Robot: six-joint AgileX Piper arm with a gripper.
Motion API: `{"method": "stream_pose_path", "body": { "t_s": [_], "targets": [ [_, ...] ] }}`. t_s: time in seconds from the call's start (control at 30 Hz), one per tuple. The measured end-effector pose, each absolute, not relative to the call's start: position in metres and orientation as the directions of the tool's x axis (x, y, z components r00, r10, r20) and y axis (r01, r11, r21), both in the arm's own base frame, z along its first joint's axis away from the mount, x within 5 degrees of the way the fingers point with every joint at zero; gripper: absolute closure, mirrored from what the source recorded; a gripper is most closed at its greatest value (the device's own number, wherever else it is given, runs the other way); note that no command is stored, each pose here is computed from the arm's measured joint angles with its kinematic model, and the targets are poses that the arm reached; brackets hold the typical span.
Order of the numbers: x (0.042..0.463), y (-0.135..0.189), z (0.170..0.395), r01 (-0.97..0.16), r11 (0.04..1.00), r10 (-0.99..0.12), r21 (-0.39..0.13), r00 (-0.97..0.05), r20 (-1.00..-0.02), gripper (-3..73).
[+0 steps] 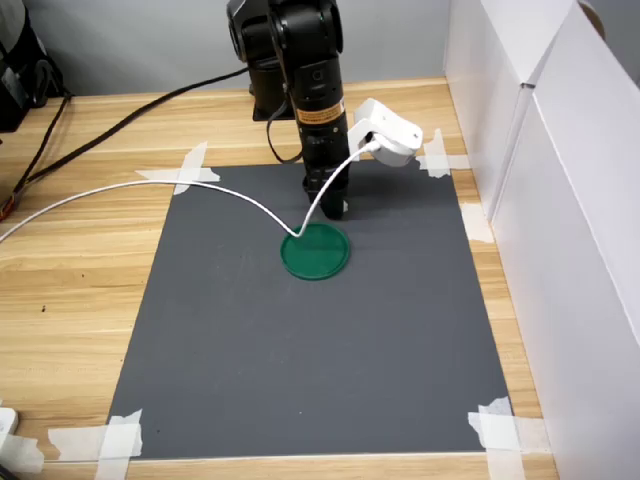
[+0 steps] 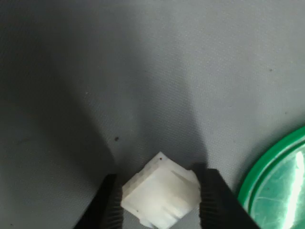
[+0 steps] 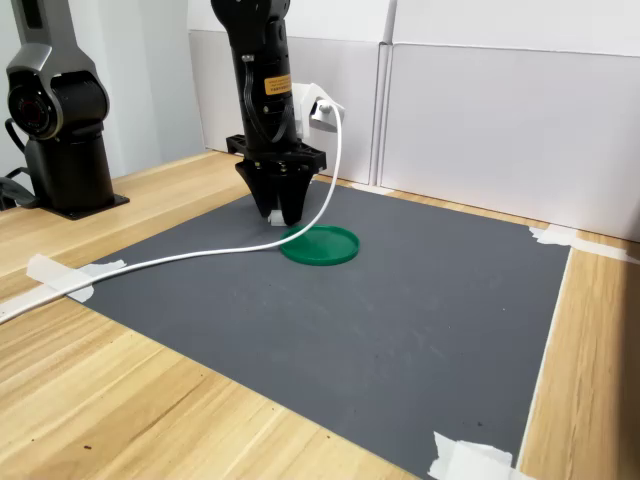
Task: Grasp a white terminal and put it in the green lid.
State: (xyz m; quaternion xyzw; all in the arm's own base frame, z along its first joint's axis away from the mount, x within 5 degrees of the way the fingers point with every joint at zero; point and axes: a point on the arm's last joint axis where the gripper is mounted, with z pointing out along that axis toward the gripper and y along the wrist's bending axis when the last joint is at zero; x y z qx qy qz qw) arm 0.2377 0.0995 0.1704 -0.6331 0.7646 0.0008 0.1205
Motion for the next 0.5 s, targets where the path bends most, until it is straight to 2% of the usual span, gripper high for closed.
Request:
{"method": "stream_pose_path", "body": {
  "t_s": [0.3, 0.5],
  "targets": [
    [0.237, 0.099, 0.172, -0.966, 0.211, -0.965, -0.152, -0.181, -0.190, 32.6],
    [0.231, 0.097, 0.193, -0.962, 0.209, -0.963, -0.177, -0.170, -0.209, 32.6]
  ]
}}
